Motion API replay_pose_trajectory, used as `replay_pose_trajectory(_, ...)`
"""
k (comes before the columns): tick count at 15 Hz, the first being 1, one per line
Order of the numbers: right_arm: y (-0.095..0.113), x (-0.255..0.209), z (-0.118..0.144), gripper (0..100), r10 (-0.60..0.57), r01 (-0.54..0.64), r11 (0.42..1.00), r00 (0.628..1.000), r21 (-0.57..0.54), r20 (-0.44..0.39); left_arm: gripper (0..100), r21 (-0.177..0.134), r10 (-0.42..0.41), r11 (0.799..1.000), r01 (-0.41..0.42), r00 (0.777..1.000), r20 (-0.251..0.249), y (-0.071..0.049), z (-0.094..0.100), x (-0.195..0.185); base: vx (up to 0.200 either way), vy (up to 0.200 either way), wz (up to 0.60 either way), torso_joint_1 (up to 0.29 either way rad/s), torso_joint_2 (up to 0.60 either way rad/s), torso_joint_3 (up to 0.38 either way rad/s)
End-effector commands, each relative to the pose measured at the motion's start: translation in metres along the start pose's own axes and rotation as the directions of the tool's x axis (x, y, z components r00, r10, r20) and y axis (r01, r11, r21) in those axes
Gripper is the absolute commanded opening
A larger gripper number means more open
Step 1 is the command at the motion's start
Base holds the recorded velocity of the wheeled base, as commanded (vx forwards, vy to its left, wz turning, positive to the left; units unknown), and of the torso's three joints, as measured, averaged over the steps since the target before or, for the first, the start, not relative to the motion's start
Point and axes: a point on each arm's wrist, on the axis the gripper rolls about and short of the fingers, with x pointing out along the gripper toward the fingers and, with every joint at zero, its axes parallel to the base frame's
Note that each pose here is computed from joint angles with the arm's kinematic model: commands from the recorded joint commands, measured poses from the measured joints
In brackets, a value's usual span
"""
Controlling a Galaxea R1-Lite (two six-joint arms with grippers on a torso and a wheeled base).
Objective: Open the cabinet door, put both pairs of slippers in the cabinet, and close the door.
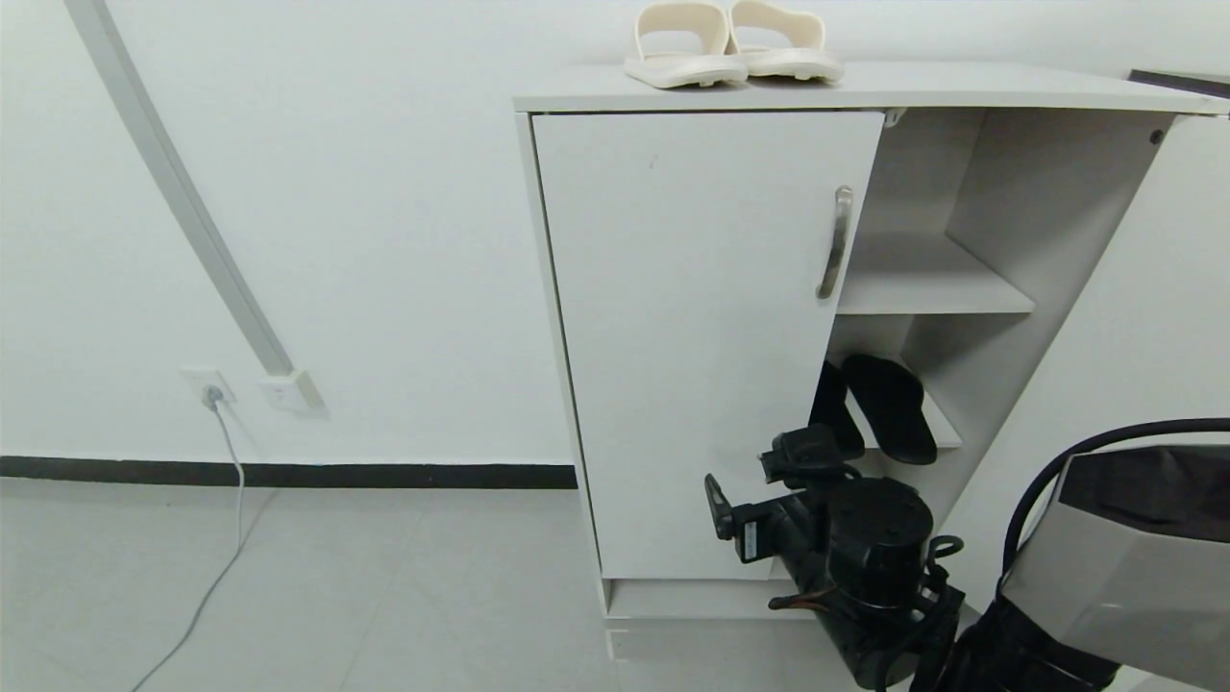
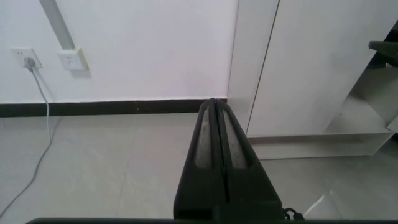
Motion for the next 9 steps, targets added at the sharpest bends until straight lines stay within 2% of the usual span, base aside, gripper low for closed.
replay_pose_trajectory(1, 0.0006, 0.0003, -0.0002, 100, 0.001, -0.001, 1.000, 1.000, 0.001, 0.004, 0, 0.000, 0.000, 1.000, 0.000, 1.000, -0.001, 0.0000, 0.0000, 0.0001, 0.000, 0.000, 0.00, 0.002, -0.14, -0.159)
replay_pose_trajectory(4, 0.0011, 0.0001, -0.0002, 100, 0.002, -0.002, 1.000, 1.000, 0.001, 0.004, 0, 0.000, 0.000, 1.000, 0.000, 1.000, 0.000, 0.0000, 0.0005, 0.0000, 0.000, 0.000, 0.00, 0.015, -0.18, -0.325)
replay_pose_trajectory(9, 0.0010, -0.0001, 0.0005, 100, 0.002, -0.002, 1.000, 1.000, 0.002, 0.006, 0, 0.000, 0.002, 1.000, -0.002, 1.000, 0.000, 0.0000, 0.0005, 0.0000, 0.000, 0.000, 0.00, 0.071, -0.51, -0.355)
